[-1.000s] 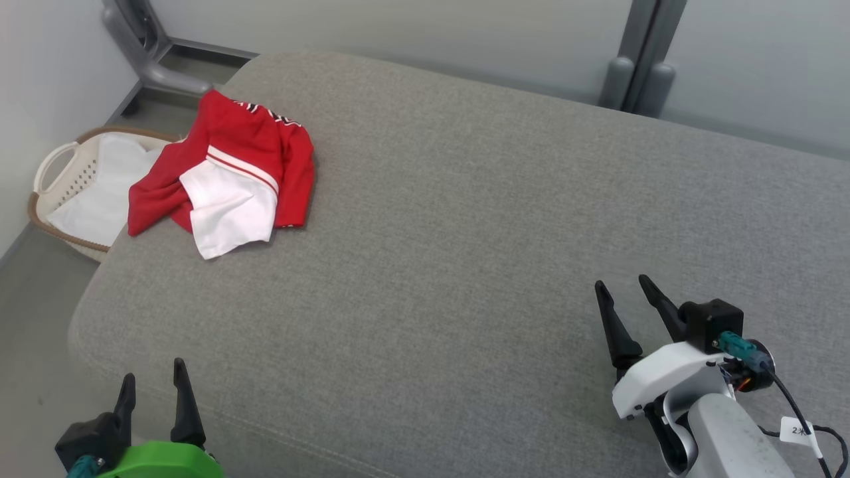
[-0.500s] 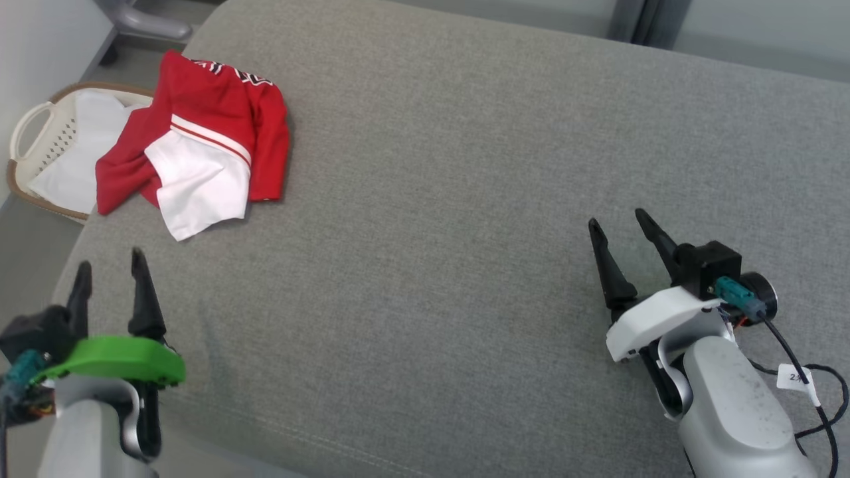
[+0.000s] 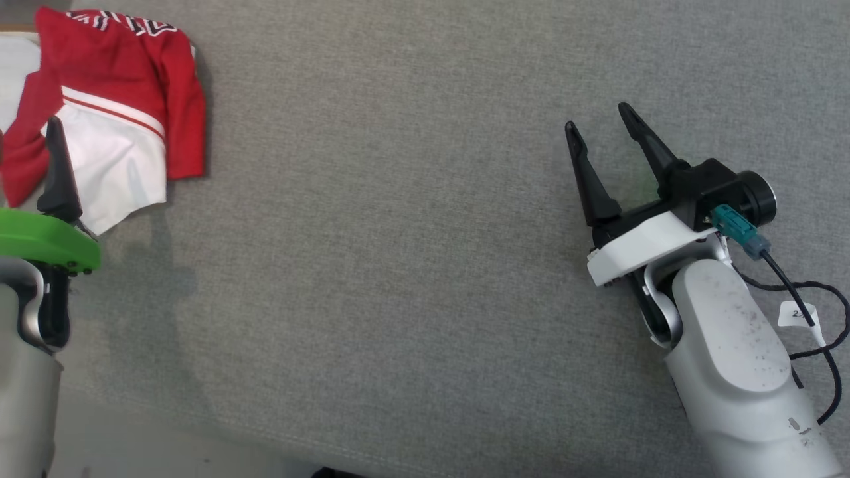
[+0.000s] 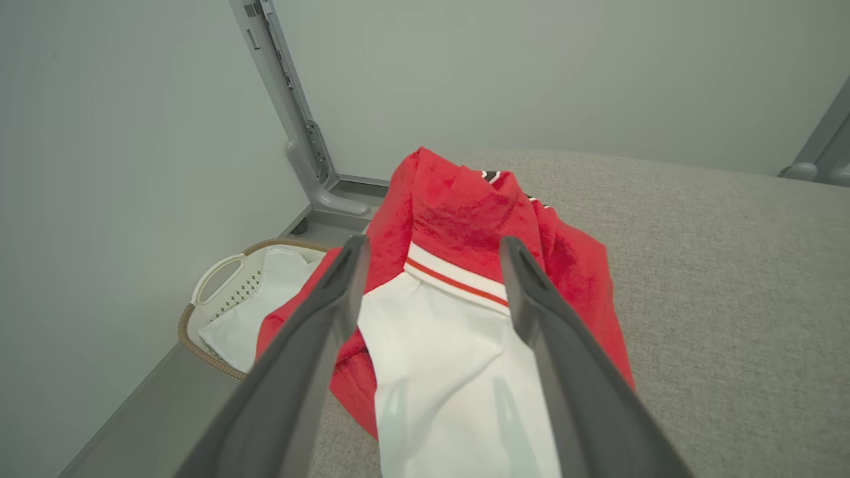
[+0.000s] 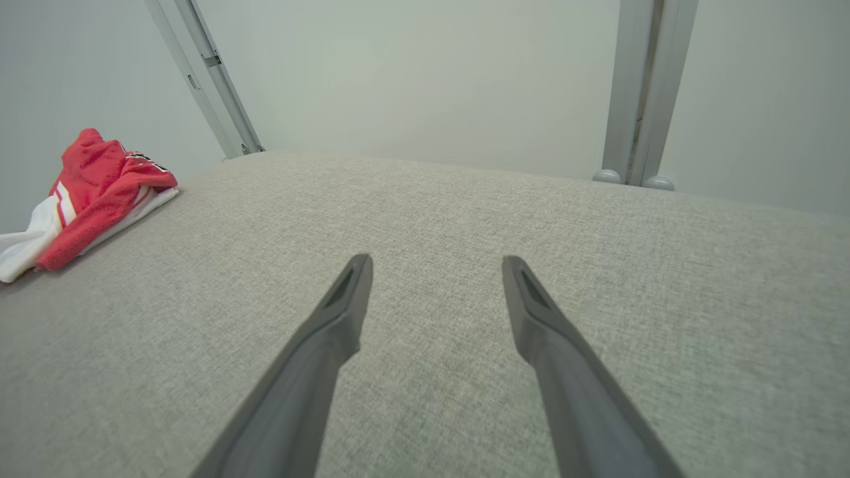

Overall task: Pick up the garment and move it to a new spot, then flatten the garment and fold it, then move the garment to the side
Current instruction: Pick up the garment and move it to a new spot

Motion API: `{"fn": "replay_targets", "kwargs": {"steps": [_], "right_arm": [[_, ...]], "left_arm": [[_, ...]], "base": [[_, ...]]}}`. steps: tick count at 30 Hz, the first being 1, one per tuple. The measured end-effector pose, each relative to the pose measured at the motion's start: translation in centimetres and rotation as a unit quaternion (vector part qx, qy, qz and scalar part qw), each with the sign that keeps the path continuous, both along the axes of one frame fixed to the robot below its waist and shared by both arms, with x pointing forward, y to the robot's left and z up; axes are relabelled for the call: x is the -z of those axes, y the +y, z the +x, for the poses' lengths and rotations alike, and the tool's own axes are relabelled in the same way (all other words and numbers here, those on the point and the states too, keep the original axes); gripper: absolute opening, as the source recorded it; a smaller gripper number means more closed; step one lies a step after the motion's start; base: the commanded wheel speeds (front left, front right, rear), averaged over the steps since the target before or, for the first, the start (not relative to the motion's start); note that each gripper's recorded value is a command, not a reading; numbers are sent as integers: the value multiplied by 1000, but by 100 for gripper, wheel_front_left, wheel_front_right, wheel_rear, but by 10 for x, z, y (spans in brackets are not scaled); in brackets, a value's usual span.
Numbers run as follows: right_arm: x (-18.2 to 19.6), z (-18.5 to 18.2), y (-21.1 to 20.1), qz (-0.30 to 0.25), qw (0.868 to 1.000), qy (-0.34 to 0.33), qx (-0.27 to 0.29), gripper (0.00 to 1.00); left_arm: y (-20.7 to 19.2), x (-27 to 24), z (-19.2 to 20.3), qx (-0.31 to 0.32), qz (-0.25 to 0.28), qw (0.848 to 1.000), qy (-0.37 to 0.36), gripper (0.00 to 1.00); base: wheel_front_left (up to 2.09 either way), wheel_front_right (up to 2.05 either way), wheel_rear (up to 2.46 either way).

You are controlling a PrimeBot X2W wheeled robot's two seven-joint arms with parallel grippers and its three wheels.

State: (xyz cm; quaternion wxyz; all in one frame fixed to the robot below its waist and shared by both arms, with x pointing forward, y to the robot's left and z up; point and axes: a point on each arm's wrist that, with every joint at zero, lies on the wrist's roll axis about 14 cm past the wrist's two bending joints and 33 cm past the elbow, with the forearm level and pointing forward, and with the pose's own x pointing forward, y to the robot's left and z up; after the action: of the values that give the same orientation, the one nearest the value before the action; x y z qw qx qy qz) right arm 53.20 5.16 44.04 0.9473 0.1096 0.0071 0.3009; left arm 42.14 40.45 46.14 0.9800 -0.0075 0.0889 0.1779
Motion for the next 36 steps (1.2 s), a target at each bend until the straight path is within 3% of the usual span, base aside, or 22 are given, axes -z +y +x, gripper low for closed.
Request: {"fn": "replay_targets", "kwargs": {"steps": [7,14,15,16,17,26,31,36], "right_arm": [[6,9,-15,1,1000,-10,14,100],[18,15,-39,-5,999,-6,40,100],[20,15,-43,-7,999,-5,44,100],[21,15,-45,-8,999,-4,46,100],[23,15,-48,-10,999,-3,49,100],[15,3,-61,-6,998,10,64,100],[2,-12,-70,-3,997,13,73,100],[-11,-29,-83,-2,996,14,87,100]], "left_arm": [[-6,53,25,16,-37,996,78,100],[-18,108,29,19,-86,983,162,100],[-21,116,28,20,-91,980,174,78],[-23,120,28,21,-95,979,181,35],[-23,123,28,20,-99,977,186,0],[-43,97,41,66,-89,984,136,0],[-55,28,72,111,-61,991,42,0],[-86,-35,89,165,-38,985,-46,0]], "base": [[0,0,0],[0,0,0],[0,0,0],[0,0,0],[0,0,0],[0,0,0],[0,0,0],[0,0,0]]}}
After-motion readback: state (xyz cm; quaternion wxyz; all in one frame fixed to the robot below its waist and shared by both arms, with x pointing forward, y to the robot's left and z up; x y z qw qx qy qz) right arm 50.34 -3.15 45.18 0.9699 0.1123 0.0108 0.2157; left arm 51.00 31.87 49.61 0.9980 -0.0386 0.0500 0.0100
